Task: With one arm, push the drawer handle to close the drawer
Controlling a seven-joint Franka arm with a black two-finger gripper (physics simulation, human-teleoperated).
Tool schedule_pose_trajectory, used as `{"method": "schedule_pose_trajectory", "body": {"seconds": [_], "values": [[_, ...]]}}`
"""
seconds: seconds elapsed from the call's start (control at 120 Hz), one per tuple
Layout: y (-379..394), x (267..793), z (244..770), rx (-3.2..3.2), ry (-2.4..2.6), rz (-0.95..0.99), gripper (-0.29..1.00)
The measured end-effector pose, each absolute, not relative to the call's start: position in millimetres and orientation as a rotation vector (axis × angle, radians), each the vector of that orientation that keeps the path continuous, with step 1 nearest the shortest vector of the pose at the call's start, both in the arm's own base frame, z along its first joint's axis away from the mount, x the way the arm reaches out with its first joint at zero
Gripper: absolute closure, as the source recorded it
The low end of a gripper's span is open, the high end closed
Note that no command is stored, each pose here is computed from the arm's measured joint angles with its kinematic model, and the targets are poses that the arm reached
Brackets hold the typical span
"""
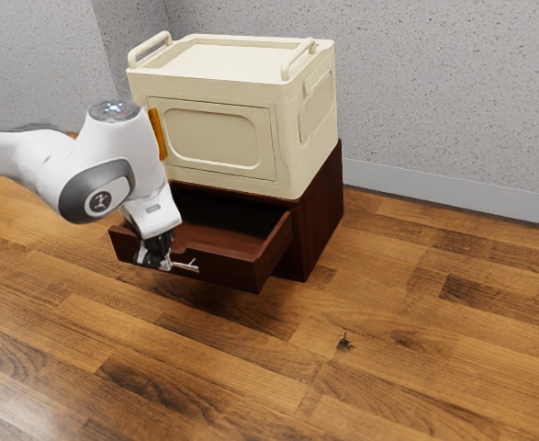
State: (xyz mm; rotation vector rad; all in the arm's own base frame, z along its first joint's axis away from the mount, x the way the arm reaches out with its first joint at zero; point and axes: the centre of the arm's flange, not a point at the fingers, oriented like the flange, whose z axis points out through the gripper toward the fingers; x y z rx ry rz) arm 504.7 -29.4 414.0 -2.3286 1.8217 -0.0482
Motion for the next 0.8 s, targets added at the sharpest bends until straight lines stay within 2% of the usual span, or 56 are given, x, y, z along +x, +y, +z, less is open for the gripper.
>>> {"method": "schedule_pose_trajectory", "body": {"seconds": [0.8], "values": [[-26,557,382,-2.073,1.829,-0.147,0.79]]}}
